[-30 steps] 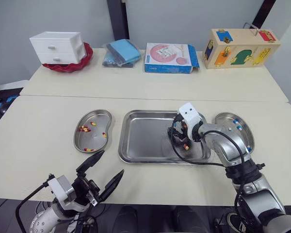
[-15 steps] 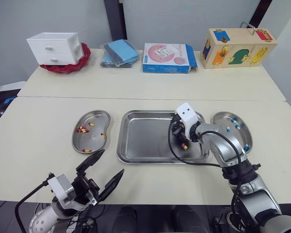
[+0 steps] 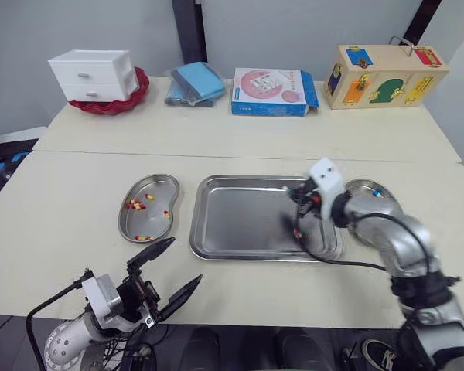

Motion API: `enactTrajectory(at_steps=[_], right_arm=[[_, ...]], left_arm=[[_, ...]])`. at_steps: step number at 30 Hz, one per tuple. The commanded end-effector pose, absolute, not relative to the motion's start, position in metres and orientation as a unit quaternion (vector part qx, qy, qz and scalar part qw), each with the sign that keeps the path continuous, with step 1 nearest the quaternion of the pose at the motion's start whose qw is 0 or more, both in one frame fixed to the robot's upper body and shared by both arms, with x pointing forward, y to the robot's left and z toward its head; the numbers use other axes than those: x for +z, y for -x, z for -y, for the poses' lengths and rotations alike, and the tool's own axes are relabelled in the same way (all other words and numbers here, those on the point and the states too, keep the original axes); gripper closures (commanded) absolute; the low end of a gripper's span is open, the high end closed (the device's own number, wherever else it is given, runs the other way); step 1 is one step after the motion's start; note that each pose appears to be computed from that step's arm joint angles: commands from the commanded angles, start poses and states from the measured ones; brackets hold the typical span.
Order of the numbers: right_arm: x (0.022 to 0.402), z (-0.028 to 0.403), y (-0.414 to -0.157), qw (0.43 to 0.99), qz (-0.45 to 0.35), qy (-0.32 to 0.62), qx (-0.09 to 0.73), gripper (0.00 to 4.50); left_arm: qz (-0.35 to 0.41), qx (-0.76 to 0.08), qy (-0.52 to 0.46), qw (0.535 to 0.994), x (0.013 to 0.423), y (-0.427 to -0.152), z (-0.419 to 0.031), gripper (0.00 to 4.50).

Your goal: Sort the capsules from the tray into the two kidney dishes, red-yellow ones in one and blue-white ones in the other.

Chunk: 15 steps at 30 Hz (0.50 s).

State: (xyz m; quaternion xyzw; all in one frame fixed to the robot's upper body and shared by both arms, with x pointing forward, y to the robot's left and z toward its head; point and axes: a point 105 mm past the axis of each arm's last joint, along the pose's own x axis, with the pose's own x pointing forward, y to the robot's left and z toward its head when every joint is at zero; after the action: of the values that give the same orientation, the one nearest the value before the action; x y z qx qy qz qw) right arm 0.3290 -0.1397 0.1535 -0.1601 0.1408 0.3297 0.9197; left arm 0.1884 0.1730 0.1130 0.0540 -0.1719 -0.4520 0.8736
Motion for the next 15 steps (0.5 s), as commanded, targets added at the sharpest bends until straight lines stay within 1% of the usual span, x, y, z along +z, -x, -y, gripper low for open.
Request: enactTrajectory(at_steps=[1,5,8,11,15], right_arm=[[0.174,0.177,-0.312,0.925,-0.129,0.173,0.314,4.49],[0.169,0.23,-0.297,0.931,-0.17,0.198,0.256,4.49],[0.163,0.258,-0.288,0.934,-0.197,0.207,0.214,4.49],[0.159,0.272,-0.287,0.937,-0.209,0.209,0.185,4.49],[0.158,0.277,-0.288,0.942,-0.213,0.2,0.167,4.49]], left_arm=[[0.192,-0.494,-0.056,0.846,0.116,-0.186,-0.165,0.0],[0.199,-0.528,-0.055,0.824,0.113,-0.186,-0.159,0.0],[0.202,-0.542,-0.049,0.814,0.113,-0.185,-0.155,0.0],[0.205,-0.549,-0.045,0.809,0.113,-0.185,-0.154,0.0],[0.202,-0.554,-0.041,0.807,0.11,-0.184,-0.154,0.0]])
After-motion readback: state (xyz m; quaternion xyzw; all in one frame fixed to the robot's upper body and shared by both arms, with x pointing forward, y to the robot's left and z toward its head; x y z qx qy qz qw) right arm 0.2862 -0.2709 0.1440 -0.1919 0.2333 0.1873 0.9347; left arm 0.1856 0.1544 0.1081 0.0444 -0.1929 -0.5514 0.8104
